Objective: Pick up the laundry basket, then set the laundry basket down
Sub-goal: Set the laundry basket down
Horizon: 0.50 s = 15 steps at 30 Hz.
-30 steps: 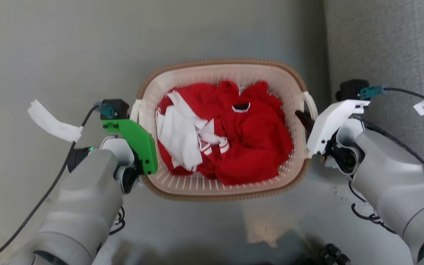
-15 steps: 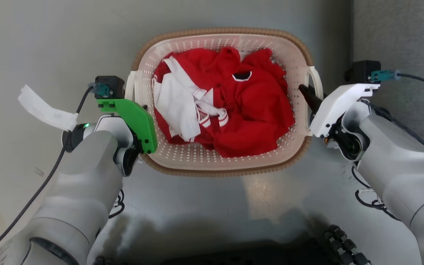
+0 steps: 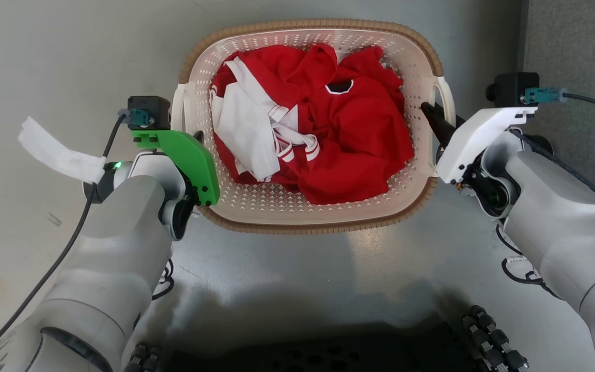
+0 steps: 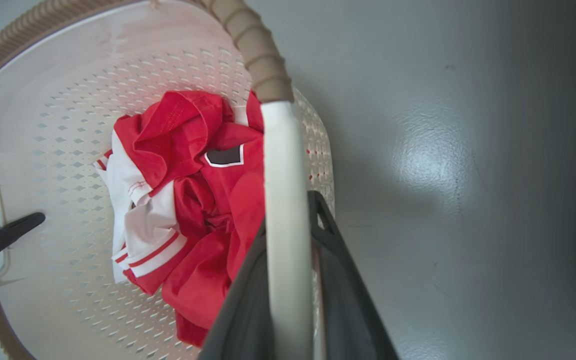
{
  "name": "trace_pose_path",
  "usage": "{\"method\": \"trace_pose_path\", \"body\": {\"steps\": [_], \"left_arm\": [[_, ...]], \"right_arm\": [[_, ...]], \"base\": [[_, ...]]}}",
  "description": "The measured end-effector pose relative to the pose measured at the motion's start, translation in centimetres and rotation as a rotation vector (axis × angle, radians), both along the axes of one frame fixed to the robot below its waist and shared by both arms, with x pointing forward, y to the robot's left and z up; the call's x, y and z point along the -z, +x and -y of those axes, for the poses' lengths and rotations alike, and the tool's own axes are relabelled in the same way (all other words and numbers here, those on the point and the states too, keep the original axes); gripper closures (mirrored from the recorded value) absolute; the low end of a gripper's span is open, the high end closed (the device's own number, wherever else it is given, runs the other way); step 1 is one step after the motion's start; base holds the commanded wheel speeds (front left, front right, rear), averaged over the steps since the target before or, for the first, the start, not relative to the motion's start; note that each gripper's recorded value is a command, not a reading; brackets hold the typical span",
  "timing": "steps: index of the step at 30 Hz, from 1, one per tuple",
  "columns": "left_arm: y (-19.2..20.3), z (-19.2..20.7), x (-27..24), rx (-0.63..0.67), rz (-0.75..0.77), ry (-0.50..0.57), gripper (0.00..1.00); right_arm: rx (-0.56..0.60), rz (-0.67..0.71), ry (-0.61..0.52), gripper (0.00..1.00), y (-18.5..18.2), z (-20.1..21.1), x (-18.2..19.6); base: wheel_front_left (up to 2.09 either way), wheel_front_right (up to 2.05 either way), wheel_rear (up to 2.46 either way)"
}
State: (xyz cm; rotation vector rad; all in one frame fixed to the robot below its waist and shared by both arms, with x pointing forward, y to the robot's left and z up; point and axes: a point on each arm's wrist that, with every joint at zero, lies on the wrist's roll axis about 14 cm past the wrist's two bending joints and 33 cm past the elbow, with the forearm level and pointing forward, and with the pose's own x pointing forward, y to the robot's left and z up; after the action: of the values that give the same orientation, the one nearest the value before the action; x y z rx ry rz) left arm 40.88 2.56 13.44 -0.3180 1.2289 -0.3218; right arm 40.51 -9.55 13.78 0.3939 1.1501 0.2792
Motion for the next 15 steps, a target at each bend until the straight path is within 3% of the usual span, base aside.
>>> {"method": "trace_pose_path", "body": {"steps": [4, 5, 6, 7, 15], "left_arm": [[-0.06, 0.04, 0.07, -0.002, 0.002, -0.002, 1.0], [-0.06, 0.05, 0.07, -0.001, 0.002, -0.002, 0.75], [0.01, 0.04, 0.04, -0.003, 0.008, -0.002, 0.38], [0.13, 0.01, 0.0, -0.005, 0.015, -0.002, 0.0], [0.26, -0.17, -0.39, -0.009, 0.021, 0.0, 0.0]], "right_arm": [[-0.002, 0.004, -0.002, 1.0, -0.05, 0.05, 0.09], [-0.002, 0.005, -0.002, 0.33, -0.04, 0.06, 0.1], [0.002, 0.011, -0.001, 0.0, 0.06, 0.06, 0.05], [0.002, 0.014, -0.001, 0.0, 0.12, 0.11, 0.03], [-0.002, 0.05, -0.009, 0.0, 0.82, 0.28, -0.55]], "base": [[0.0, 0.0, 0.0], [0.0, 0.0, 0.0], [0.0, 0.0, 0.0], [0.0, 0.0, 0.0], [0.0, 0.0, 0.0]]}}
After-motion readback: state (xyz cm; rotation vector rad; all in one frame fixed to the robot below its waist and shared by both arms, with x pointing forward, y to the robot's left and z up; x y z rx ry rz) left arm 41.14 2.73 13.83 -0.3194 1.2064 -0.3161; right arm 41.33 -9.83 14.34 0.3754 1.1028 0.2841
